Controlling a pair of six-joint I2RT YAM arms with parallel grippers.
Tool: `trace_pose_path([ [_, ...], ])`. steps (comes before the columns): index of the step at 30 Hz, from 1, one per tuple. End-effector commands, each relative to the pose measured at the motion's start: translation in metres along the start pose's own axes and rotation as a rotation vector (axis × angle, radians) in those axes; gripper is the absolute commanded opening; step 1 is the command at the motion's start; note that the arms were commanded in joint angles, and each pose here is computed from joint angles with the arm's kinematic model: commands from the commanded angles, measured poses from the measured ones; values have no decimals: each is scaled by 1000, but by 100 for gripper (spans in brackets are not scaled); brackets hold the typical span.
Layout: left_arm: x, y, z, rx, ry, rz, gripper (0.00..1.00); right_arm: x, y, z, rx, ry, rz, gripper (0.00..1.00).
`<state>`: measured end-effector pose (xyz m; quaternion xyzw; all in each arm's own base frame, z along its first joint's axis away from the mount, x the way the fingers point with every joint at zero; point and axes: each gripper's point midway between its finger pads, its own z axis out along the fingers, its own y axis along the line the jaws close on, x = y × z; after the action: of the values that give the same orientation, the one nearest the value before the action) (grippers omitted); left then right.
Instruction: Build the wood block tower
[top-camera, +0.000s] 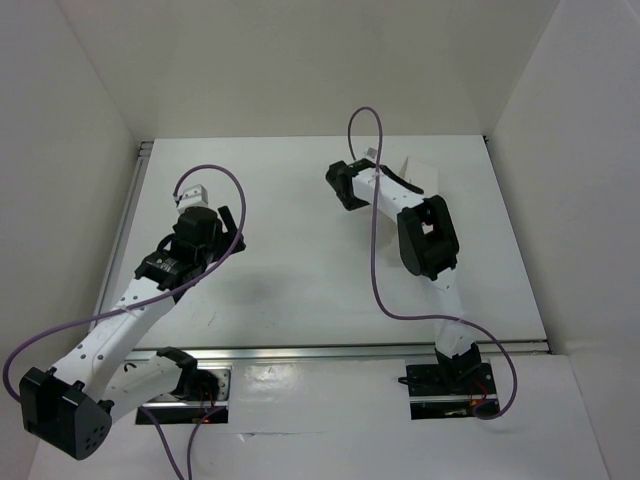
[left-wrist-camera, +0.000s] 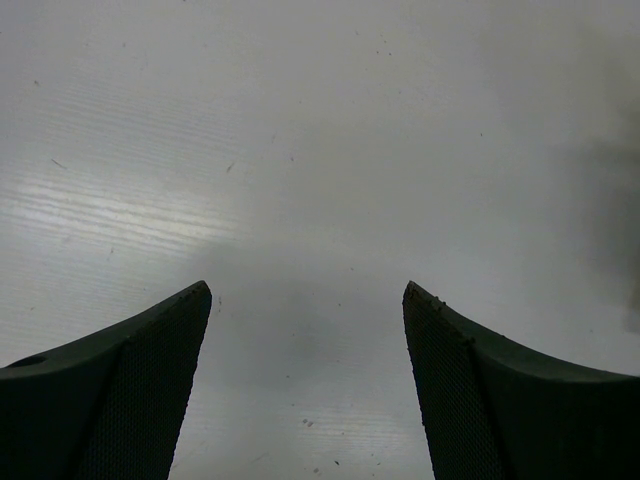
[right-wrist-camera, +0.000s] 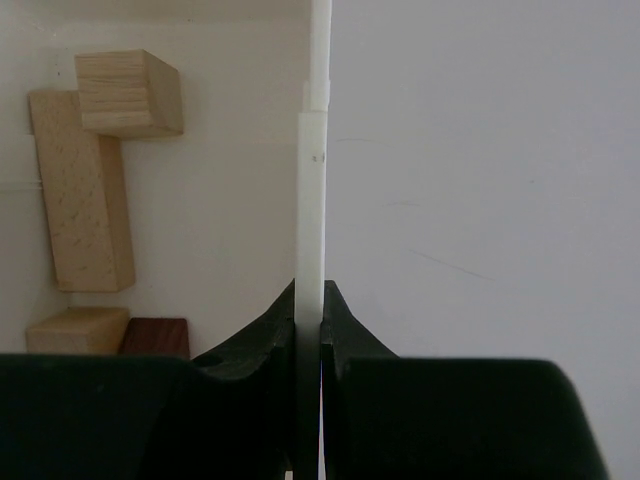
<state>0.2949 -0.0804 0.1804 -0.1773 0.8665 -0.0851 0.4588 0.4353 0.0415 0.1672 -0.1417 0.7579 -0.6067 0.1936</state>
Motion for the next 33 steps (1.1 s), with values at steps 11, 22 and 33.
trace_pose_path([
  [11, -3, -13, 2, 56, -1, -7, 83, 23, -16, -7, 39, 8, -533, 0],
  [22, 11, -13, 14, 41, 58, 10, 83, -74, -50, -37, -22, -353, -646, 0],
  [33, 10, -19, 11, 78, 60, 15, 83, -111, -93, -63, 268, -412, -871, 0],
])
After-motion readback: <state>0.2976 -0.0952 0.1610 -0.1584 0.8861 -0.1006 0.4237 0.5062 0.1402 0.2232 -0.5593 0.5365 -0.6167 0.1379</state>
